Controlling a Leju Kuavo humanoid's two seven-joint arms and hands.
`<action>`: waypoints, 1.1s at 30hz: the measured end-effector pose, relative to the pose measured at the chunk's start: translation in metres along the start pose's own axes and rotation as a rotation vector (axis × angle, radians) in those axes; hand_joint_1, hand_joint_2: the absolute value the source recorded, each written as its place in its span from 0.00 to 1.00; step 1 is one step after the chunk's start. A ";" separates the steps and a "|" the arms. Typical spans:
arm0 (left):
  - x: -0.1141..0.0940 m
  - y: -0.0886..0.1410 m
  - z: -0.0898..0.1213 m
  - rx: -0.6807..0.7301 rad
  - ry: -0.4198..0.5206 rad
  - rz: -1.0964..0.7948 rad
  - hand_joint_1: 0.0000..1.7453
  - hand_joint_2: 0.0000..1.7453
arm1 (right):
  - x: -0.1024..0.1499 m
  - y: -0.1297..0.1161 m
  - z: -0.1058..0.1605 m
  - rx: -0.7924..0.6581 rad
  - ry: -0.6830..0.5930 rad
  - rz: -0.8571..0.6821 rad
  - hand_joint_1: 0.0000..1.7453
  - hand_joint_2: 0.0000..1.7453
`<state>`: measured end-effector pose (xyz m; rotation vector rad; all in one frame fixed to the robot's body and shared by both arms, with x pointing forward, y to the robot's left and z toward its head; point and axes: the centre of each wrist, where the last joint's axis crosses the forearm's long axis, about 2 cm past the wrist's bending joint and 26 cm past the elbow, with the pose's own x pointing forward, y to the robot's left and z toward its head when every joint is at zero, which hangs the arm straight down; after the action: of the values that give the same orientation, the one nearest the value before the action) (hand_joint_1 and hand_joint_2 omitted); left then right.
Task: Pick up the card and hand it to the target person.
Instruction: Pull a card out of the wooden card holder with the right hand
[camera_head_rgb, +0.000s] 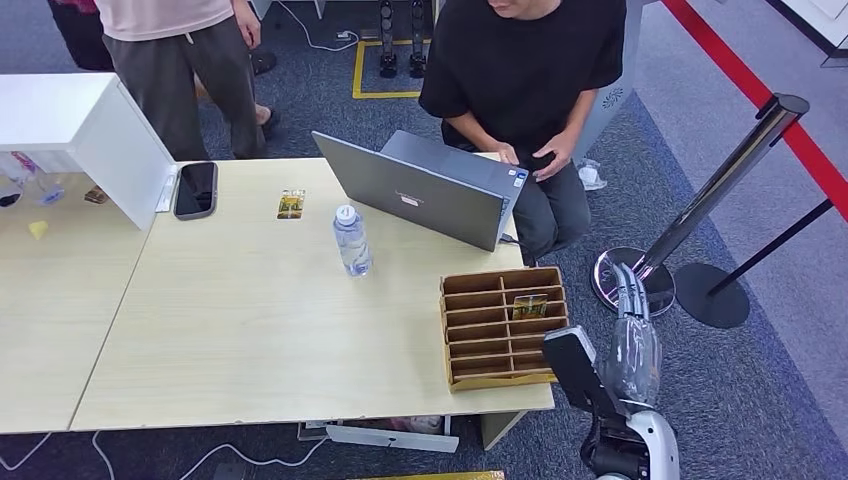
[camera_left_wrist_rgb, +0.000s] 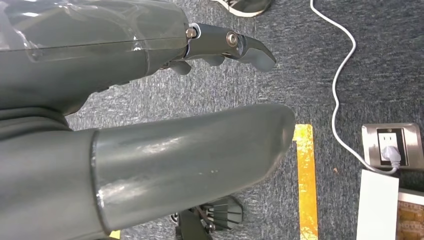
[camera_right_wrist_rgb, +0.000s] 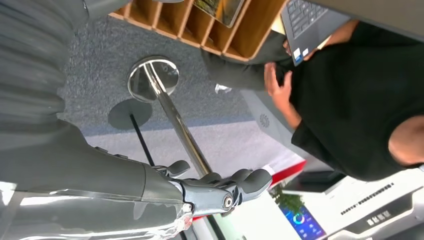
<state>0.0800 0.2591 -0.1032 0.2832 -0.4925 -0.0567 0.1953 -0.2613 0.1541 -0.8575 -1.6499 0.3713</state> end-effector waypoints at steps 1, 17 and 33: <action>0.000 0.000 0.000 -0.002 -0.002 -0.005 0.00 0.00 | 0.001 0.000 -0.002 -0.001 -0.002 0.008 0.00 1.00; 0.000 -0.004 0.002 -0.019 -0.026 -0.087 0.00 0.00 | 0.008 0.004 -0.031 0.068 -0.047 0.143 0.71 1.00; 0.002 -0.006 0.002 -0.033 -0.041 -0.130 0.00 0.00 | 0.002 0.015 -0.038 0.149 -0.039 0.238 0.38 1.00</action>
<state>0.0811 0.2527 -0.1025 0.2814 -0.5134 -0.1971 0.2354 -0.2573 0.1562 -0.9408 -1.5380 0.6715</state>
